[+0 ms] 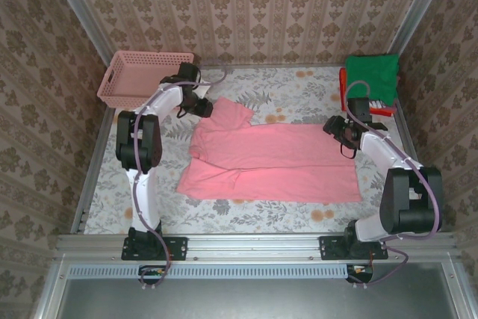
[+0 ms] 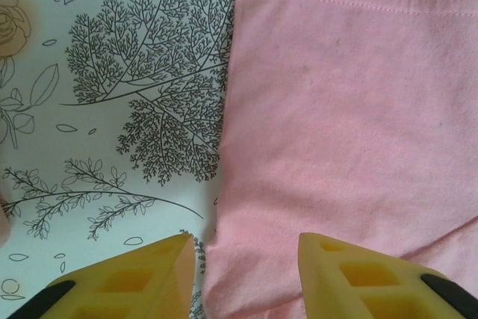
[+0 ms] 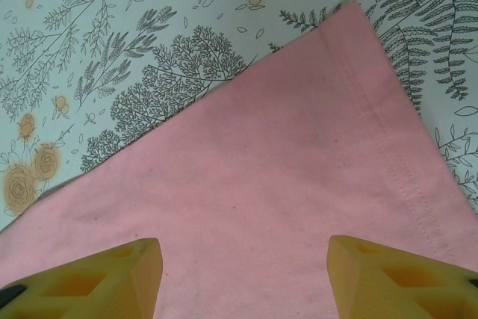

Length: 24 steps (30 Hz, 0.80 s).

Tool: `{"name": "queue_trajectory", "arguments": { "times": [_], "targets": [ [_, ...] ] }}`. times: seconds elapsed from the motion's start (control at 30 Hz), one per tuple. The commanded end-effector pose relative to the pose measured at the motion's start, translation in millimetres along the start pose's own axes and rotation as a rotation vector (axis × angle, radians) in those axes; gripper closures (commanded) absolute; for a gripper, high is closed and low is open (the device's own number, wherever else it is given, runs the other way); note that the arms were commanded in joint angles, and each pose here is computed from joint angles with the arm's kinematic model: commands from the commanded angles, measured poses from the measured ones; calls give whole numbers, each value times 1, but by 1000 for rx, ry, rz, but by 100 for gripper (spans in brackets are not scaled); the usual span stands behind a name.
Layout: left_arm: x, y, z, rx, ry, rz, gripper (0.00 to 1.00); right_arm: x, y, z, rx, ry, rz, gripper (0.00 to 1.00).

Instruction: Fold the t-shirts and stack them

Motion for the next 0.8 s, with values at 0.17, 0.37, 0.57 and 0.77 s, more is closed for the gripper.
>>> {"name": "queue_trajectory", "arguments": {
  "times": [0.17, 0.37, 0.57, 0.77],
  "targets": [
    [-2, -13, 19, 112, -21, -23, 59, -2, -4, 1, 18, 6, -7, 39],
    [-1, -20, 31, 164, -29, -39, 59, -5, -8, 1, 24, 5, -2, 39],
    [2, -26, 45, 196, -22, -52, 60, -5, -9, 0, 25, 10, -5, 39],
    [2, -28, 48, 222, -24, -58, 82, -10, -15, 0, 29, 2, 0, 39]
  ]
}}
Point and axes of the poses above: each hand's point on the last joint's axis, 136 mm out from that joint toward the fingers, its own z axis out along the fingers, its own x axis along the line the jaws close on, y = z × x, the point moved 6 cm from there along -z, back along the fingers, and after that the axes turned 3 degrees about z, right-handed, at the moved point
